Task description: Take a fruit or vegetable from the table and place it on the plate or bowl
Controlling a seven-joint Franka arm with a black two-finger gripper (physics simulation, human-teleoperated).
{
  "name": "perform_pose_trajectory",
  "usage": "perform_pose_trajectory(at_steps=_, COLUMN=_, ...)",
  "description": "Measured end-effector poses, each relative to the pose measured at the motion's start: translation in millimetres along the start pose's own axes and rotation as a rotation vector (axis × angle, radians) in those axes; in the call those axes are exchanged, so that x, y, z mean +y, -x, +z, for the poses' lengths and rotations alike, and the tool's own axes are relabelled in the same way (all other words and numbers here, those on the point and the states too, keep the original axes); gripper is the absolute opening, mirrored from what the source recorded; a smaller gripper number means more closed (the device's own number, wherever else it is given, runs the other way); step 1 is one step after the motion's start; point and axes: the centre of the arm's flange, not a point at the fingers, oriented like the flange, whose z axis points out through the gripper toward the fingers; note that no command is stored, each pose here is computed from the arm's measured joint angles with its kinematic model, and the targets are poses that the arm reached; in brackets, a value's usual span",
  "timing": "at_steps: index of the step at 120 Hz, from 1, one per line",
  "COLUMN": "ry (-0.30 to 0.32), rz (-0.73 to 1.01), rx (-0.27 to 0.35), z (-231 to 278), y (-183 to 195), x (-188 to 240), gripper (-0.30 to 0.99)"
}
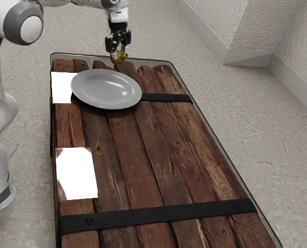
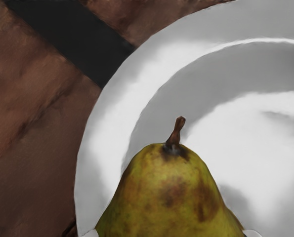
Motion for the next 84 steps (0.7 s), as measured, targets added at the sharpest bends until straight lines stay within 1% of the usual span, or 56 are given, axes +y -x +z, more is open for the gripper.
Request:
perform_pose_trajectory(at_steps=11, ry=0.016, rz=0.069, rx=0.008, z=9, y=-40, x=3, gripper=0.06)
perform_pose_trajectory(at_steps=21, ry=0.022, rz=0.106, rx=0.013, z=13, y=-61, x=5, gripper=0.06)
perform_pose_trajectory(at_steps=31, ry=0.025, rz=0.113, rx=0.014, z=15, y=-66, x=6, gripper=0.06)
perform_pose_trajectory(at_steps=42, ry=0.021, rz=0.089, rx=0.011, z=13, y=-52, x=4, gripper=0.07)
perform_pose_trajectory(at_steps=53, ry=0.021, rz=0.051, rx=0.008, z=11, y=-30, x=3, gripper=0.31)
perform_pose_trajectory(at_steps=59, ry=0.021, rz=0.032, rx=0.007, z=9, y=-19, x=3, gripper=0.40)
perform_pose_trajectory(at_steps=71, ry=0.018, rz=-0.016, rx=0.003, z=4, y=8, x=3, gripper=0.54)
perform_pose_trajectory(at_steps=84, ry=0.009, rz=-0.065, rx=0.000, z=-2, y=36, x=4, gripper=0.62)
